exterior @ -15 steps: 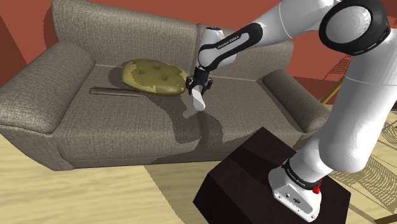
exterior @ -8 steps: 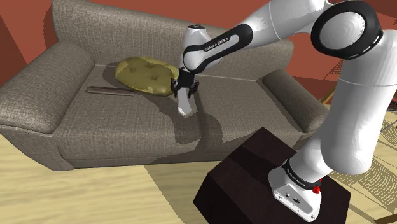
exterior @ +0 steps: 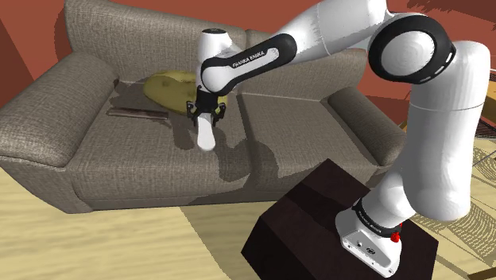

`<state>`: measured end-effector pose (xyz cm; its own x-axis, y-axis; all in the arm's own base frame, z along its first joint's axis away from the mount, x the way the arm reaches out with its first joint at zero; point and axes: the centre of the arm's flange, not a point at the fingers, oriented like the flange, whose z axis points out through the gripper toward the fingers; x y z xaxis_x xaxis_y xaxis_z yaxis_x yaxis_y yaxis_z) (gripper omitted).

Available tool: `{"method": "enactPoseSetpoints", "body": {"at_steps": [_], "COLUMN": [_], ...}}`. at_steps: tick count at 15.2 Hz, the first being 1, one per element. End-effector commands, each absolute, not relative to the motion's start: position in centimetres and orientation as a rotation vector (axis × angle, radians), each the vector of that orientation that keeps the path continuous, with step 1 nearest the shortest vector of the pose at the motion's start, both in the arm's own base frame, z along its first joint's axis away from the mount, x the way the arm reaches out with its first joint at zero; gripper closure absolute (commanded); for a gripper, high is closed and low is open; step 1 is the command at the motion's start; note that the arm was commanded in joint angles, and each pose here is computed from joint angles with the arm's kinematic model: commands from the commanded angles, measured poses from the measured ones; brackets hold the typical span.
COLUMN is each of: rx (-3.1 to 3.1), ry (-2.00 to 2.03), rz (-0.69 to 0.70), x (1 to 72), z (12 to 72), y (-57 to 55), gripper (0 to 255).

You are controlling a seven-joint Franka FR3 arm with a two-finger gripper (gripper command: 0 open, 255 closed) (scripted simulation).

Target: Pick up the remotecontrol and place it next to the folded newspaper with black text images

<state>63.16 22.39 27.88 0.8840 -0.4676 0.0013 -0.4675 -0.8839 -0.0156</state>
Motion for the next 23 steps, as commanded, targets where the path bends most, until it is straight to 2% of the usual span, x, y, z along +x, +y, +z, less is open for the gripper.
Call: {"method": "enactPoseSetpoints", "body": {"at_steps": [1,10,23], "rx": [-3.034,-3.034,-3.034], "ry": [0.755,0.755,0.755], "rz": [-0.009,-0.009,-0.009], "x": [63.7,65.8,65.8], "z": [27.9,28.0,21.1], "y": [25.2,36.5,36.5], "gripper": [255,255,255]}}
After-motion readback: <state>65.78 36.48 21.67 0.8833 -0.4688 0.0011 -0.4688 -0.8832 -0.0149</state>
